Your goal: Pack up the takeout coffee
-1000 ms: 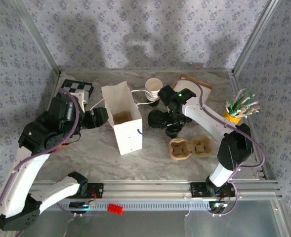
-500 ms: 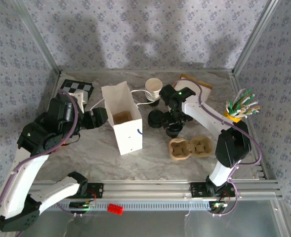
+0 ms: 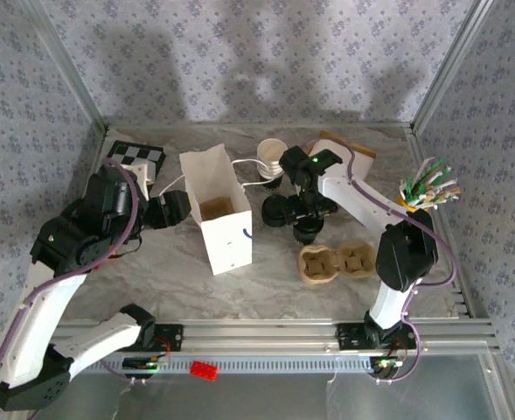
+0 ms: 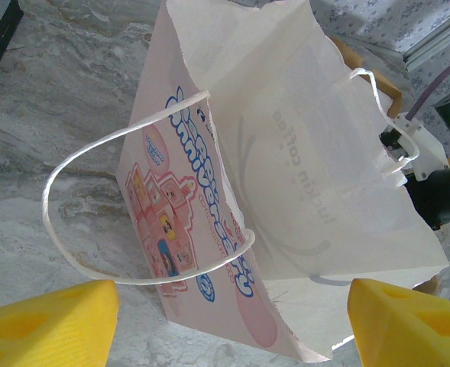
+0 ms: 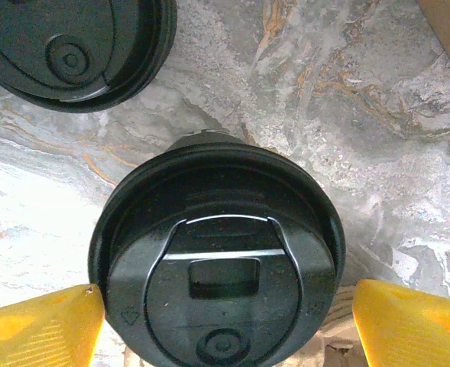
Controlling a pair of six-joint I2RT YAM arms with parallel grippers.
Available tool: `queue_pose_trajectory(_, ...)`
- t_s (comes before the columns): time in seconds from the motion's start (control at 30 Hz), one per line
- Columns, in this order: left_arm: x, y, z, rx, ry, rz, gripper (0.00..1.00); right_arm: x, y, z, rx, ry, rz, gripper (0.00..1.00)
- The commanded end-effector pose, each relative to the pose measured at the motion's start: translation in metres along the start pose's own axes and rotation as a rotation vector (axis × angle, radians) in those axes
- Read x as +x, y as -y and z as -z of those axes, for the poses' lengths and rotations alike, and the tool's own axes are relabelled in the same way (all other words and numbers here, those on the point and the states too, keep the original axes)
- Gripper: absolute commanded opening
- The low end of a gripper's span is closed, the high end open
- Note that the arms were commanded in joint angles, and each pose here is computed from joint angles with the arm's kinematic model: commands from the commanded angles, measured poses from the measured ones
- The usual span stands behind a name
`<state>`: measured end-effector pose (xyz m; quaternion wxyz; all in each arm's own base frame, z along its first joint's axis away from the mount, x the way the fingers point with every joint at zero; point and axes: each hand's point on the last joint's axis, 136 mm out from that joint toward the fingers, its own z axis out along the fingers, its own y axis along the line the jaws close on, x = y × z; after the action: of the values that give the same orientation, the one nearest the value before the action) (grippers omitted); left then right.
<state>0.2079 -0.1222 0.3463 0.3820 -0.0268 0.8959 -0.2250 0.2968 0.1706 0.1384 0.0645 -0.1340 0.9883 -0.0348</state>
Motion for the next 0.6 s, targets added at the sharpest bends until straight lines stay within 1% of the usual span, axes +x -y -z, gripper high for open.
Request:
queue_pose_trajectory(0.0, -0.007, 0.001, 0.011, 0.008, 0.030, 0.005, 0.79, 0.003, 0.000, -0.002, -0.012, -0.035, -0.023, 0.86)
queue_pose_trajectory(0.2, -0.006, 0.001, 0.010, 0.006, 0.025, 0.008, 0.79, 0.002, 0.000, -0.007, -0.012, -0.042, -0.028, 0.83)
queue_pose_trajectory(0.57, -0.006, 0.001, 0.007, 0.003, 0.019, 0.007, 0.79, 0.001, -0.001, -0.013, -0.011, -0.056, -0.060, 0.82)
